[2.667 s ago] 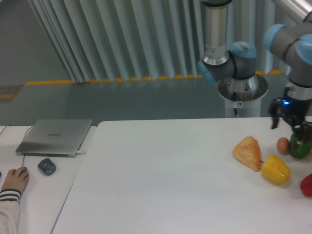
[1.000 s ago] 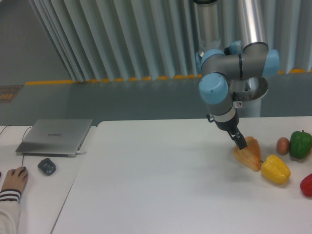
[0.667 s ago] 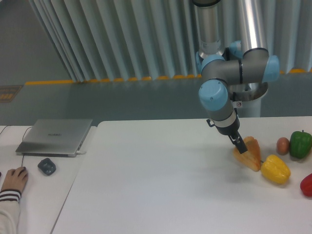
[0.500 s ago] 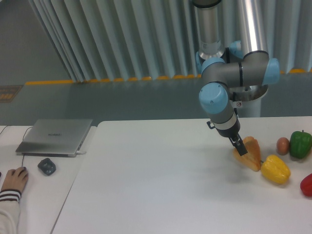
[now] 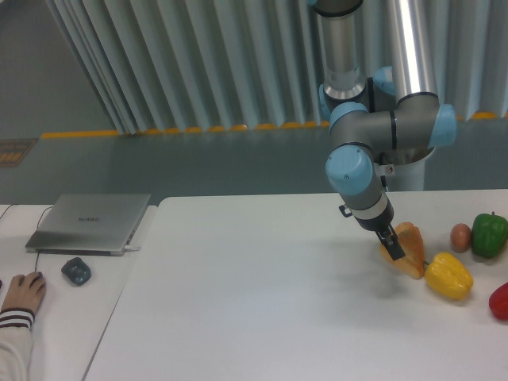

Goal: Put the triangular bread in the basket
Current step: 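Lower the open gripper onto the bread's tip and close on it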

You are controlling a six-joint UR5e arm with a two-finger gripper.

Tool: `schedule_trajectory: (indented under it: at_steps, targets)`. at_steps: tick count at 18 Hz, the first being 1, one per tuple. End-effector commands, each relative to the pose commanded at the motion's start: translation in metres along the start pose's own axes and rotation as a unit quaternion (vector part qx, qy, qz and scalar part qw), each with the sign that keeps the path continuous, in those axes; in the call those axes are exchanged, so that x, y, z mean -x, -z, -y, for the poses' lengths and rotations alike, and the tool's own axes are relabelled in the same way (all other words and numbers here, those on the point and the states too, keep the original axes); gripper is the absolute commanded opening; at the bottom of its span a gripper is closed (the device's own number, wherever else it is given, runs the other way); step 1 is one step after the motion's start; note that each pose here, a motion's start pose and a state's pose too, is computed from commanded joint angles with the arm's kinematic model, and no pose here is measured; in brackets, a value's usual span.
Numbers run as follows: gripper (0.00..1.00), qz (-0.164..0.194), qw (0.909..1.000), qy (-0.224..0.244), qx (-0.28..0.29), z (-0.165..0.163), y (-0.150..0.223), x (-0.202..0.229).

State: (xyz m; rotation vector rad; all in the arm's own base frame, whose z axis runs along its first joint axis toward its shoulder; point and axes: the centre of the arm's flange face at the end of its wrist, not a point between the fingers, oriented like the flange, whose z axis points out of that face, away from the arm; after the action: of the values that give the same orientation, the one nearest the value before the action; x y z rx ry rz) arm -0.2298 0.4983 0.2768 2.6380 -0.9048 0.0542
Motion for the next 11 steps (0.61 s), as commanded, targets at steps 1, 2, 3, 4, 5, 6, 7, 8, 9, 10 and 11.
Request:
schedule_trajectory:
  at_steps: [1, 2, 3, 4, 5, 6, 7, 8, 9, 10, 11]
  targets:
    - [0.86, -0.001, 1.0000, 0.000, 0.000, 0.0009, -0.0020, 0.0010]
    - [0.86, -0.002, 1.0000, -0.001, 0.001, 0.0011, -0.0028, 0.0013]
    - [0.86, -0.002, 1.0000, -0.001, 0.003, 0.0011, -0.0035, 0.0017]
    - [0.85, -0.004, 1.0000, -0.001, 0.004, 0.0015, -0.0050, 0.0017]
    - [0.82, -0.004, 1.0000, -0.001, 0.004, 0.0015, -0.0050, 0.0017]
    - [0.81, -0.004, 1.0000, -0.001, 0.004, 0.0018, -0.0057, 0.0019]
    - [0.79, -0.003, 1.0000, -0.001, 0.003, 0.0018, -0.0054, 0.0022]
    - [0.77, -0.004, 1.0000, 0.000, 0.003, 0.0012, -0.0063, 0.0023]
    - [0.74, -0.003, 1.0000, -0.001, 0.003, 0.0012, -0.0062, 0.0025]
    - [0.73, -0.003, 1.0000, 0.000, 0.003, 0.0002, -0.0056, 0.0026]
    - [0.70, -0.003, 1.0000, 0.001, 0.003, 0.0001, -0.0056, 0.0026]
